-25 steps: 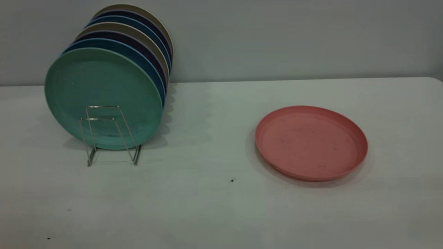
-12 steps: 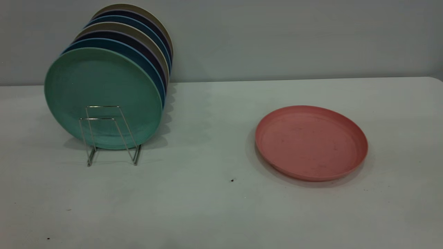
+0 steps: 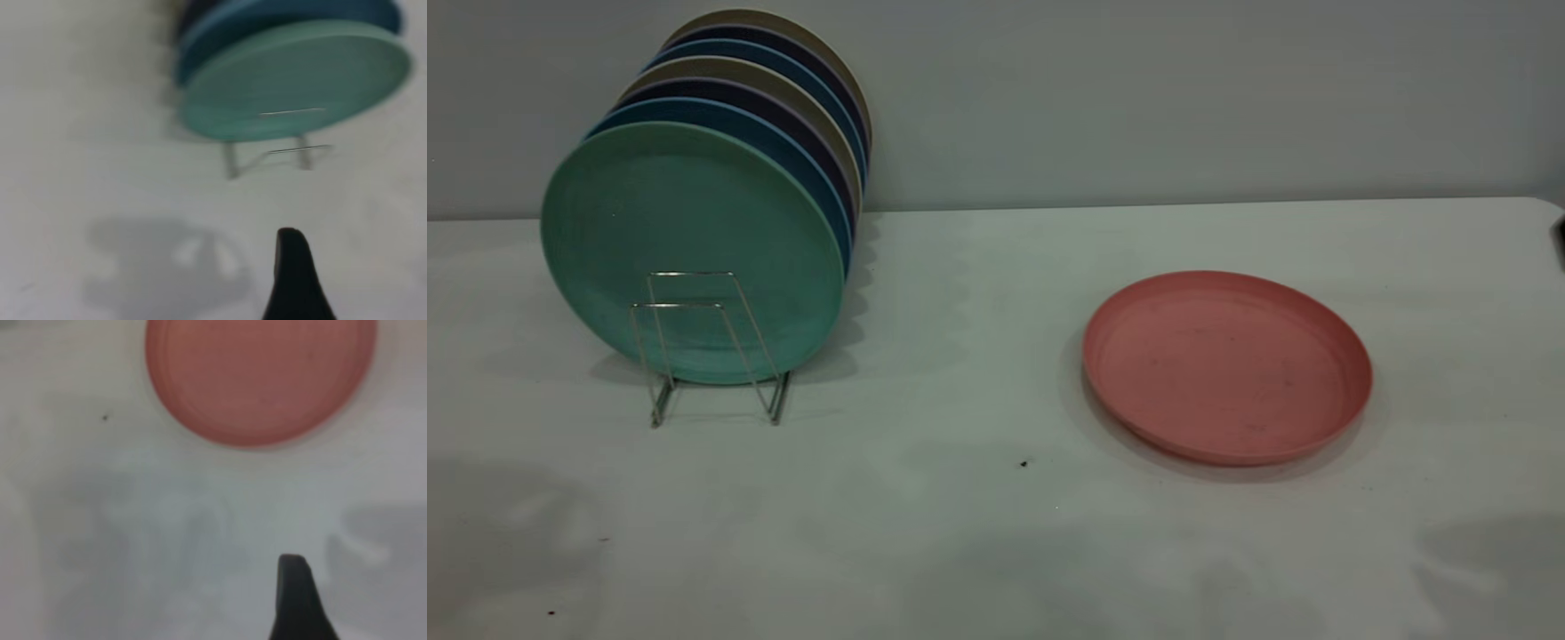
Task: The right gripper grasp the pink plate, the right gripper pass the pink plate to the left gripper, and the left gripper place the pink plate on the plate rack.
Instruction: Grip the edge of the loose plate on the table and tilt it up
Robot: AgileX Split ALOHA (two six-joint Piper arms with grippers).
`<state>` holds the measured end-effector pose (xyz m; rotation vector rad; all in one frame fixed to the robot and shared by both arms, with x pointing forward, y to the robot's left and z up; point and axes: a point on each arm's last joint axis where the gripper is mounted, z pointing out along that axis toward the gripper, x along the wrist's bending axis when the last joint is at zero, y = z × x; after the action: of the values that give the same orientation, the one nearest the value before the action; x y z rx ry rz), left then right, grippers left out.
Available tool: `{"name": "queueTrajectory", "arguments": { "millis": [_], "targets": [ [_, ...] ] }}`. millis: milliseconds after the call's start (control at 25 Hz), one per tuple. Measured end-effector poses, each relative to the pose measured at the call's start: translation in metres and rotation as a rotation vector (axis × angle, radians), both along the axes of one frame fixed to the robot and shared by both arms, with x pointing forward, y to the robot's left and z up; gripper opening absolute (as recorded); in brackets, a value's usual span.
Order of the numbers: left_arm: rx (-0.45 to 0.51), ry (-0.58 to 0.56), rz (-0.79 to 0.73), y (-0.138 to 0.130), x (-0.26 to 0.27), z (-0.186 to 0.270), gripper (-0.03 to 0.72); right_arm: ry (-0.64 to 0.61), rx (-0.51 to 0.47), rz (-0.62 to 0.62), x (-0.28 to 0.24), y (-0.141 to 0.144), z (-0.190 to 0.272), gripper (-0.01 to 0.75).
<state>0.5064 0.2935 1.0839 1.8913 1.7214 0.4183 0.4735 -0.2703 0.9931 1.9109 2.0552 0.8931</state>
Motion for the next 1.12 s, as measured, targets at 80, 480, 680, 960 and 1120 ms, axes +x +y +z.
{"name": "queueTrajectory", "arguments": {
  "millis": [80,480,680,960,1120],
  "targets": [
    [-0.036,0.025,-0.099,-0.018,0.013,-0.011,0.515,0.023,0.023,-0.007,0.013,0.001,-0.011,0.494],
    [-0.15,0.162,-0.431,-0.118,0.053,-0.075,0.515,0.148,0.071,-0.06,0.092,-0.016,-0.063,0.492],
    [-0.155,0.183,-0.451,-0.149,0.064,-0.107,0.515,0.208,0.135,-0.038,0.128,-0.028,-0.094,0.491],
    [-0.144,0.247,-0.47,-0.163,0.065,-0.135,0.515,0.27,0.202,-0.046,0.163,-0.039,-0.145,0.488],
    [-0.144,0.248,-0.471,-0.164,0.065,-0.135,0.515,0.306,0.253,-0.055,0.175,-0.042,-0.171,0.488]
  ]
}}
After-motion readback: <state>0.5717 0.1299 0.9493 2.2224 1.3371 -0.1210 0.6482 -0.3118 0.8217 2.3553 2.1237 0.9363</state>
